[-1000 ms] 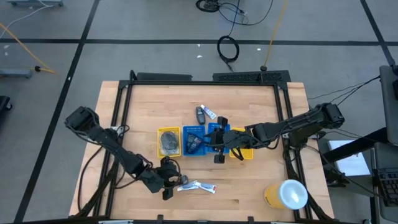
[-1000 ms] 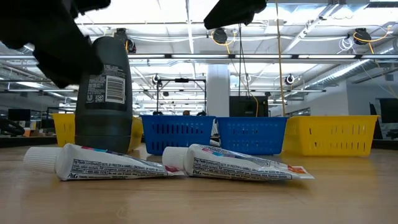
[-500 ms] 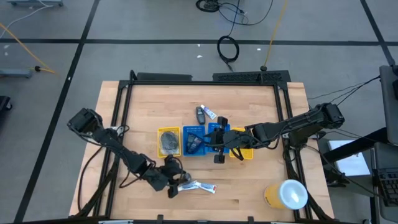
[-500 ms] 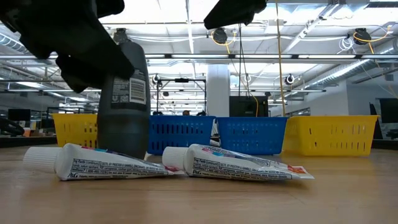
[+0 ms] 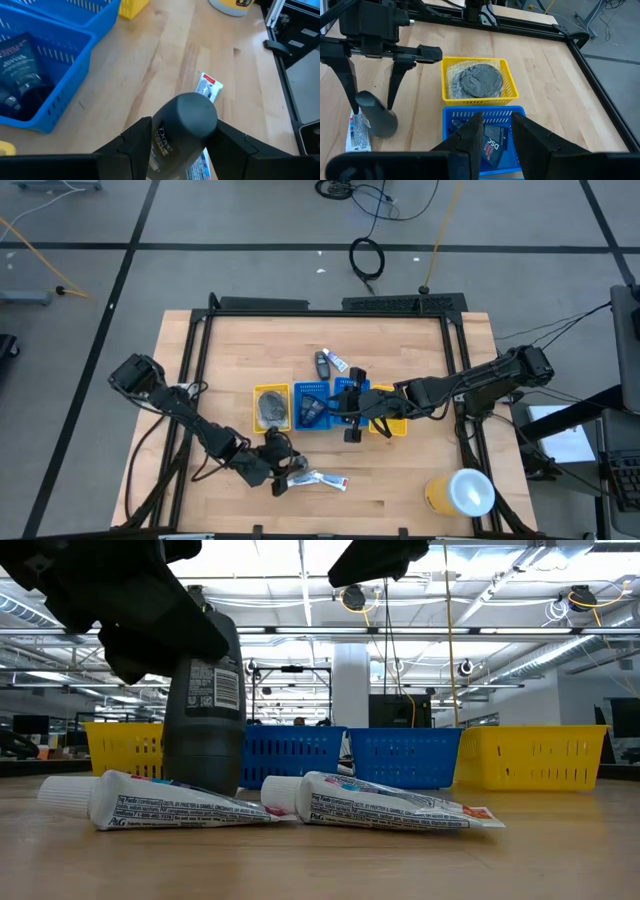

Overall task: Pick & Place Travel size toiletries
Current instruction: Put the gray roll-on into the right blue bin

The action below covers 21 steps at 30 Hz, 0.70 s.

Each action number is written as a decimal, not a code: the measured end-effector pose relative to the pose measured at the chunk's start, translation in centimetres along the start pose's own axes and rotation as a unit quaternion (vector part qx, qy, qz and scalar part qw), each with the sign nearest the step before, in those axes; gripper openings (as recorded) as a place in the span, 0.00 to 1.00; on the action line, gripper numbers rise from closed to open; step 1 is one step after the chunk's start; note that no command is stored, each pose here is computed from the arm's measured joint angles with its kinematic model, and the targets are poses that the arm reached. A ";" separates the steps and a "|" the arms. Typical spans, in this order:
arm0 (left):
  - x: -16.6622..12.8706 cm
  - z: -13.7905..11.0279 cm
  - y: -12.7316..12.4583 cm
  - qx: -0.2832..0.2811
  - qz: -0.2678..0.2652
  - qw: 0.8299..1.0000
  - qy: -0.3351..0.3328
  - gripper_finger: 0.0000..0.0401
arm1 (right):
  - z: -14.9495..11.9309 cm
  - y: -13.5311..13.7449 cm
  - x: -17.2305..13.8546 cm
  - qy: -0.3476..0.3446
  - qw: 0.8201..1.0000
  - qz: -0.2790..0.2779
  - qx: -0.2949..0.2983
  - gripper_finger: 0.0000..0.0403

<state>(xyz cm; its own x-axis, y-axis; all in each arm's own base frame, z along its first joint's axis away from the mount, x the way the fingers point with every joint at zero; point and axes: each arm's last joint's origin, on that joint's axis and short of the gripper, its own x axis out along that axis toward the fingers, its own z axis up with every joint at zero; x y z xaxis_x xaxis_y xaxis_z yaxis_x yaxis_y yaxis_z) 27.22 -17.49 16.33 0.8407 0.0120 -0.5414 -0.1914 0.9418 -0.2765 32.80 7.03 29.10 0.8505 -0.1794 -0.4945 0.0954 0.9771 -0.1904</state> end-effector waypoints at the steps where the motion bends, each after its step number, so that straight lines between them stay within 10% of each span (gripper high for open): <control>1: 0.0 0.0 0.0 0.001 0.003 1.000 -0.002 0.43 | 0.0 0.0 0.0 0.000 1.000 0.000 0.000 0.23; 21: 0.3 0.3 0.6 -0.009 0.018 1.000 -0.001 0.19 | 0.0 0.0 0.0 0.002 1.000 0.000 0.000 0.23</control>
<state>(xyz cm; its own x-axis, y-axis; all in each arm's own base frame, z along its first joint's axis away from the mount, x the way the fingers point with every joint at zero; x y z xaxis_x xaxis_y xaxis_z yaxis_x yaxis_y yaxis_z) 27.49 -16.82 16.27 0.8339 0.0453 -0.5500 -0.2296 0.9348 -0.2712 32.78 7.03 29.07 0.8488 -0.1798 -0.4972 0.0950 0.9769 -0.1912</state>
